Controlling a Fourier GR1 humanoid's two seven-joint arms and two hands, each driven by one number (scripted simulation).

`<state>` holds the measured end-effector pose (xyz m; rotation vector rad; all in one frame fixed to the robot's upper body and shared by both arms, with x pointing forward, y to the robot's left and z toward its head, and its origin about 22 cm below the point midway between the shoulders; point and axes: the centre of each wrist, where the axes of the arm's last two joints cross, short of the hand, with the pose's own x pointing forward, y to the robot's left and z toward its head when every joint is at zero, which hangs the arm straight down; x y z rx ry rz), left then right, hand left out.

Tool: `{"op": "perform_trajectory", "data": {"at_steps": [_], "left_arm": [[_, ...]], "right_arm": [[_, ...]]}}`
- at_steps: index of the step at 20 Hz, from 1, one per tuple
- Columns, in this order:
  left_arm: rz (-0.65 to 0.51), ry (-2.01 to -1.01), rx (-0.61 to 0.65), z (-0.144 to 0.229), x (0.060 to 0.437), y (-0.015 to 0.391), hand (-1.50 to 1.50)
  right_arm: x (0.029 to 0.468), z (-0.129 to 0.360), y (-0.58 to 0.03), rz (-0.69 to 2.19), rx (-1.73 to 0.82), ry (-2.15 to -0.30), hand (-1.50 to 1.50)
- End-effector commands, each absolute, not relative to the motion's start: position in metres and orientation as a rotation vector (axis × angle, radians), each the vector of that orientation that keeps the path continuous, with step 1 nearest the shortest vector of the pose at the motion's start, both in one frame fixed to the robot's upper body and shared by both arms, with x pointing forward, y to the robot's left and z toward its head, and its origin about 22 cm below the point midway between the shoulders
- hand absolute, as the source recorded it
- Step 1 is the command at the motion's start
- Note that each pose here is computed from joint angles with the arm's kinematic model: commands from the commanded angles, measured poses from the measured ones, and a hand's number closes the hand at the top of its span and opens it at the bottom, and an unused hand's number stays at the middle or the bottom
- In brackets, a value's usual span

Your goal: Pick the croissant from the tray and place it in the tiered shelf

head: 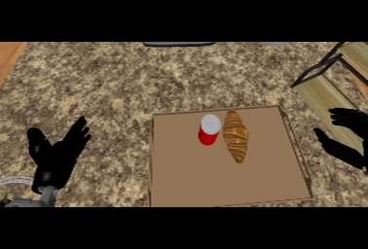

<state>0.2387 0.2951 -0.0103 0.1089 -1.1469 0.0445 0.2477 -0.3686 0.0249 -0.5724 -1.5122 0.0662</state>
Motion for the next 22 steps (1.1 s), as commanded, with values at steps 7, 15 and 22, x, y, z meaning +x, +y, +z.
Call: {"op": "perform_trajectory", "data": {"at_steps": [7, 15, 22], "left_arm": [[0.064, -1.108, 0.090, -0.030, 0.239, 0.295, 0.00], [0.054, -1.095, 0.110, -0.021, 0.253, 0.303, 0.00], [0.031, -1.113, 0.081, -0.028, 0.256, 0.276, 0.00]], "right_arm": [[0.202, 0.078, -0.354, 0.341, -0.380, -1.461, -1.50], [0.222, 0.164, -0.304, 0.508, -0.444, -1.310, -1.50], [0.253, 0.172, -0.244, 0.425, -0.573, -1.182, -1.50]]}}
